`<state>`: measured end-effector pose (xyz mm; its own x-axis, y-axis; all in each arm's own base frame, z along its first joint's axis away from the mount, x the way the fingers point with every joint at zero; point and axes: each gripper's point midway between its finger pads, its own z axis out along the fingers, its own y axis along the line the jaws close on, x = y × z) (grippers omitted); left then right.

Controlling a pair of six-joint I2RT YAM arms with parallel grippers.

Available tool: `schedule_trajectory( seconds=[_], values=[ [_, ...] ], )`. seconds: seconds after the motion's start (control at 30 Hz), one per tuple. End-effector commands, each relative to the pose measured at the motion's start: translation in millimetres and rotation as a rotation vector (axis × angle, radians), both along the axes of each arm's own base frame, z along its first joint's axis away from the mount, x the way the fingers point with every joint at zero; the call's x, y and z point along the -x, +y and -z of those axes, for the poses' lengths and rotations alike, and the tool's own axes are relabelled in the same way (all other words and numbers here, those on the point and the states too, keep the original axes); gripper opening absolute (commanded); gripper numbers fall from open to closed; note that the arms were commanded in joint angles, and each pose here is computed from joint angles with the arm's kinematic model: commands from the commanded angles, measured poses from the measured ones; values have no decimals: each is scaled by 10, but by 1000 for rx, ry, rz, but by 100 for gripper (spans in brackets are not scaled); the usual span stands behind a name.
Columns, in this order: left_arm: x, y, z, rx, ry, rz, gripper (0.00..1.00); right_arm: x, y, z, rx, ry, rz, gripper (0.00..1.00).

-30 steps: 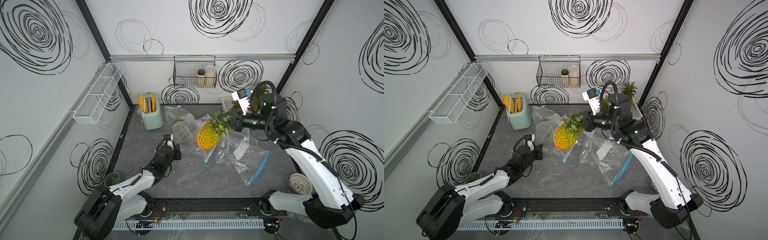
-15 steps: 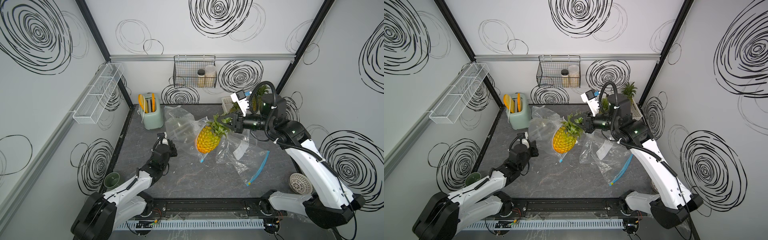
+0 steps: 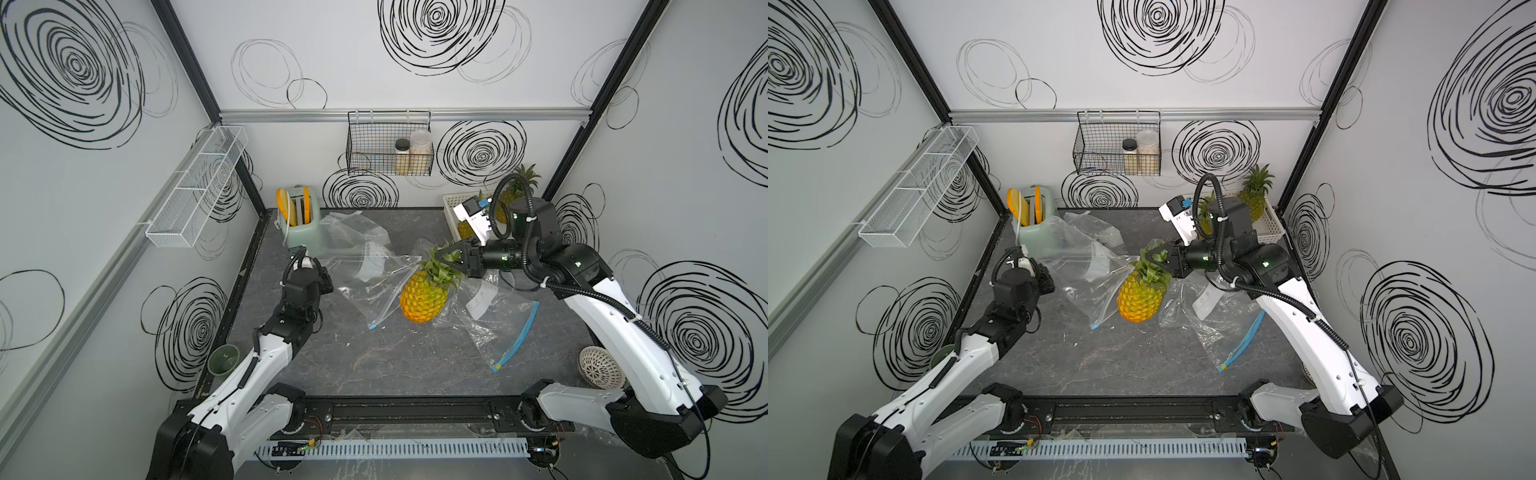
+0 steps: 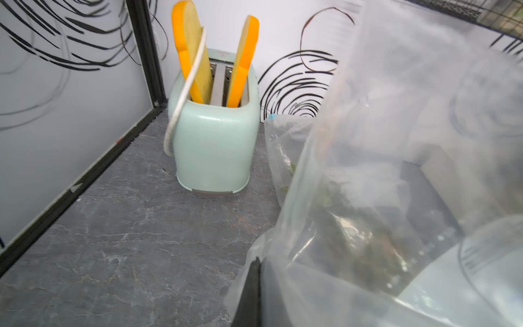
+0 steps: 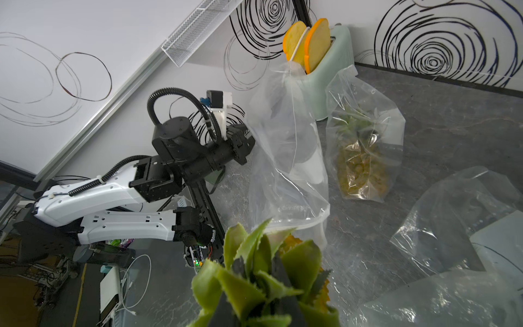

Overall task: Open the zip-top bag and take out the pineapple
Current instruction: Pick up the pineapple from the zipper food storage bag, then place the zipper food storage bag at the center of the board.

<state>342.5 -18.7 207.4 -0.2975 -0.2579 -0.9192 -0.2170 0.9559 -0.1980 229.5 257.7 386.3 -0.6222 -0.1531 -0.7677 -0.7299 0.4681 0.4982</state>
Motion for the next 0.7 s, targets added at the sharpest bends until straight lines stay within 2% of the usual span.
schedule_trajectory(
  seconds=[0.0, 0.23, 0.6, 0.67],
  values=[
    [-16, 123, -214, -30, 2, -8, 0, 8, -78, -73, 1, -60, 9, 0],
    [84, 413, -49, -118, 163, -110, 0, -121, -123, -51, 4, -69, 39, 0],
    [278, 1102, 355, -9, 267, -343, 0, -184, -132, -23, 0, -74, 35, 0],
    [279, 1191, 420, 18, 282, -367, 5, -195, -137, -25, -4, -77, 34, 0]
  ],
)
